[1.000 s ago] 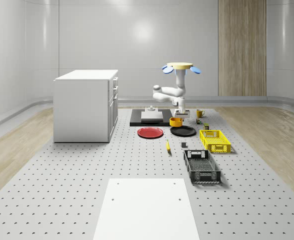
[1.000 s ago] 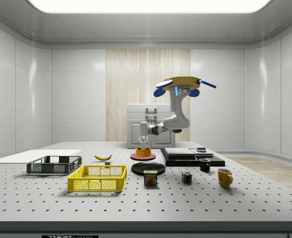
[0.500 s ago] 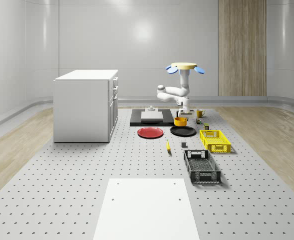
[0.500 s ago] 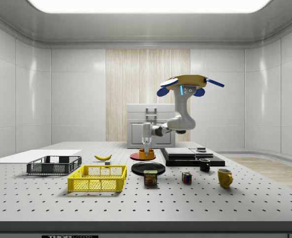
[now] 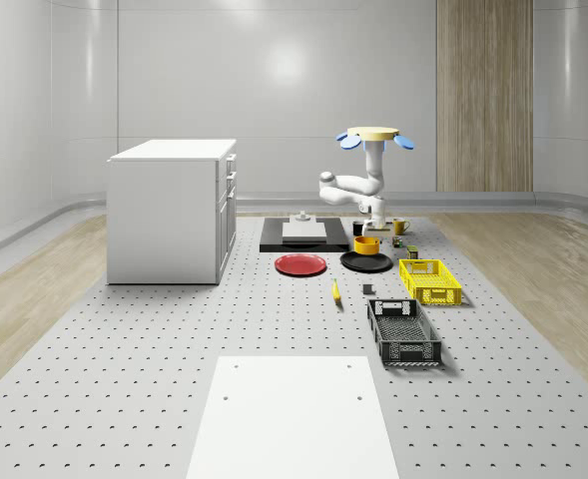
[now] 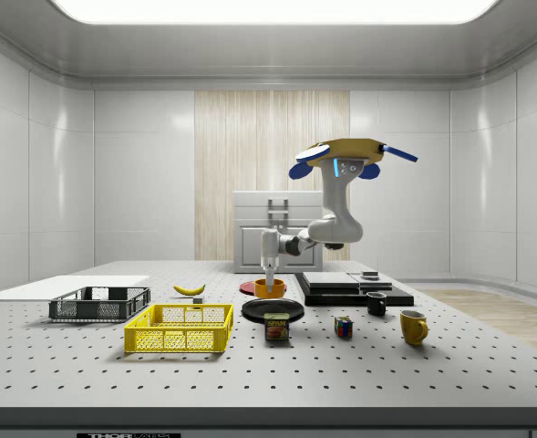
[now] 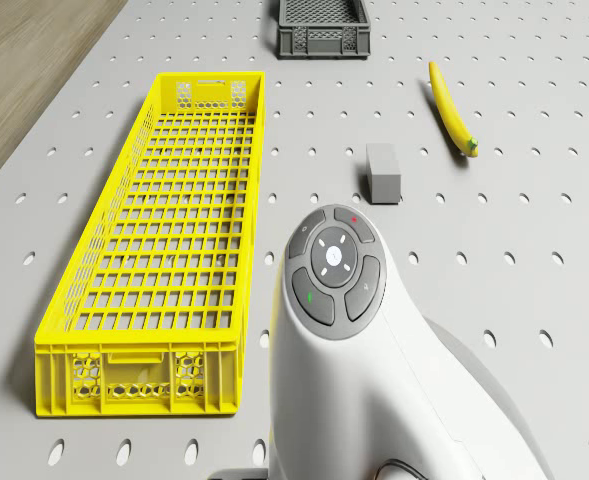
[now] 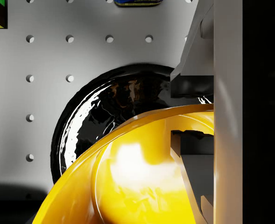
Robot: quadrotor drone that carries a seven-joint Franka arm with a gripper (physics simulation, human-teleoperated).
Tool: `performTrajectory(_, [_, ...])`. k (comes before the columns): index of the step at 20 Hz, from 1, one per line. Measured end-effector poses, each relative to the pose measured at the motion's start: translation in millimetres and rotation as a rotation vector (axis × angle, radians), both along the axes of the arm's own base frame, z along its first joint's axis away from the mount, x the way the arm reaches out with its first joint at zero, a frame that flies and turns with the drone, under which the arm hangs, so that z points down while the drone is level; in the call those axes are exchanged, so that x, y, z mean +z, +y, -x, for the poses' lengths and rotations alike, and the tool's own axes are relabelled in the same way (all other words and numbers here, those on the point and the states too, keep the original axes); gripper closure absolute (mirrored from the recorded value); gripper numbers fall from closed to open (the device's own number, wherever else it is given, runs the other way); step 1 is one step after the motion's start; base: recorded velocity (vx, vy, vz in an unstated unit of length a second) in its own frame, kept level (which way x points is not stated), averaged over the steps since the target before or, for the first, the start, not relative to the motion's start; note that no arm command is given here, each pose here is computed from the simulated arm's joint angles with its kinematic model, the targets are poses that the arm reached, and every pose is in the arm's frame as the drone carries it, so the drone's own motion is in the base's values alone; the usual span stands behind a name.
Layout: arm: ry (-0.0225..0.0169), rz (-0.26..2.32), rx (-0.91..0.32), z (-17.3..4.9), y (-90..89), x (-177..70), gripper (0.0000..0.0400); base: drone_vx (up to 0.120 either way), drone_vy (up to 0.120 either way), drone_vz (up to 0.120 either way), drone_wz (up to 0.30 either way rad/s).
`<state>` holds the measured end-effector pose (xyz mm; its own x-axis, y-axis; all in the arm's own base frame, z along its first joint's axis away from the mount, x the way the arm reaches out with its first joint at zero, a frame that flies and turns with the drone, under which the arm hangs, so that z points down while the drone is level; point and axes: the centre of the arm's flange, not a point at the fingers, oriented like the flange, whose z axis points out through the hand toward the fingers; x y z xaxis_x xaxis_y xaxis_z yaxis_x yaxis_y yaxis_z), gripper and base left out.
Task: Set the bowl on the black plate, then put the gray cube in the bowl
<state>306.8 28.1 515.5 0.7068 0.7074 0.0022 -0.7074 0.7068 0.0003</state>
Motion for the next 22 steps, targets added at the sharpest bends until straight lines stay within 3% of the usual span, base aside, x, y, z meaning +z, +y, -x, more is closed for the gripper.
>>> performTrajectory(15, [-0.0002,0.0,0.0,0.0,0.1,52,0.03,0.0,0.0,0.0,0.0])
performTrajectory(16, [-0.0002,0.0,0.0,0.0,0.1,55,0.0234,0.0,0.0,0.0,0.0])
performTrajectory(18, [-0.0002,0.0,0.0,0.0,0.1,58,0.0142,0.0,0.0,0.0,0.0])
performTrajectory(22, [-0.0002,0.0,0.0,0.0,0.0,50,0.0052,0.0,0.0,0.07,0.0])
